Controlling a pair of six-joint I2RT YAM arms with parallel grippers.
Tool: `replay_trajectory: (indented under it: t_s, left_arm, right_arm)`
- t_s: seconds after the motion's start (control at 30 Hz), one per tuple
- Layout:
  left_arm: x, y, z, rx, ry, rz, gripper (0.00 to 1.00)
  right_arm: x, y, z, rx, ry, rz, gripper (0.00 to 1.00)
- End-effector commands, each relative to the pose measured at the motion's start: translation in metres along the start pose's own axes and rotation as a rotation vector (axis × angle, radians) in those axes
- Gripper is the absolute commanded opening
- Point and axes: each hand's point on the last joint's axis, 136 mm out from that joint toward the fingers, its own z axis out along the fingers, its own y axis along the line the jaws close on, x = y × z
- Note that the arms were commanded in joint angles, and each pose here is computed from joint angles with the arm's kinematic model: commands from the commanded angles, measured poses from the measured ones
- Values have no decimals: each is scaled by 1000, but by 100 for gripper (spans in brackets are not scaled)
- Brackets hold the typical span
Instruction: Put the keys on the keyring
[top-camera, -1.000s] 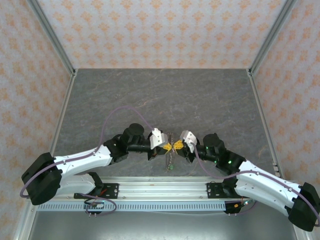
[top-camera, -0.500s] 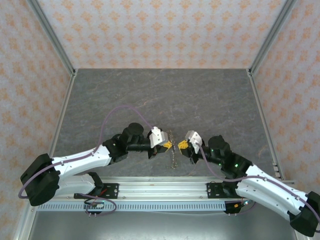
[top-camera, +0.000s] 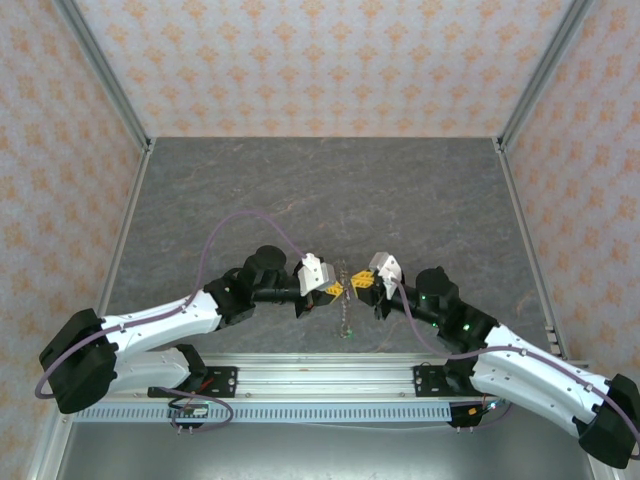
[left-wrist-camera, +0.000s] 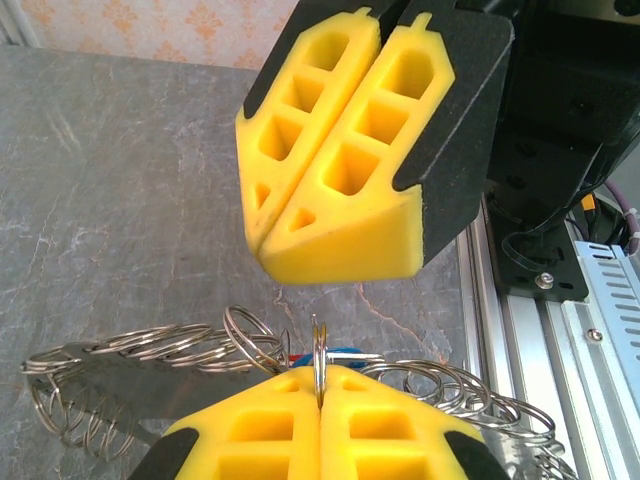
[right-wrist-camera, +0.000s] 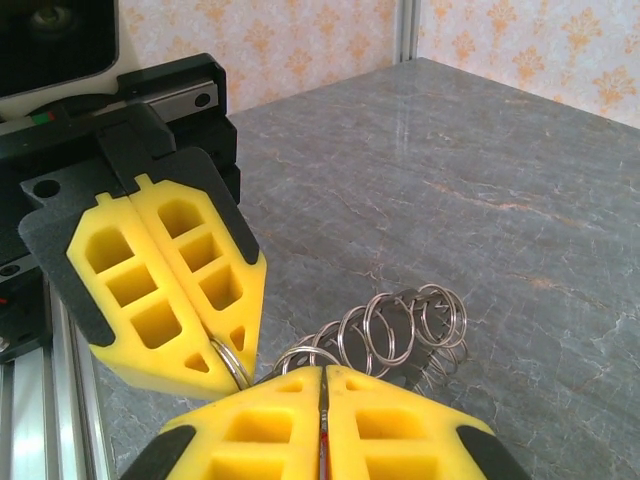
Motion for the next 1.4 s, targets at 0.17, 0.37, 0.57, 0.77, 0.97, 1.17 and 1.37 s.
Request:
replay_trajectory:
  t_s: [0.17, 0.37, 0.57, 0.77, 0.97, 1.17, 1.37]
  left_arm:
    - [-29, 4, -4, -31, -71, 43, 0]
    - [-34, 3, -4, -26, -96, 35, 0]
    - [-35, 0, -3, -5, -114, 34, 0]
    - [-33, 2, -5, -20, -103, 38, 0]
    - [-26, 3, -8, -39, -79, 49, 0]
    - [-15, 0, -7, -22, -33, 61, 0]
    - [-12, -7, -10, 7, -22, 82, 0]
  right_arm:
    - [-6, 15, 13, -96, -17, 50, 7]
    - [5, 10, 16, -74, 0, 67, 7]
    - [24, 14, 17, -98, 69, 59, 7]
    - [61, 14, 8, -102, 259, -36, 5]
    - [51, 5, -2, -43, 244, -97, 7]
    - [19, -16, -13, 101, 123, -121, 14]
    - [6, 12, -16, -54, 79, -191, 18]
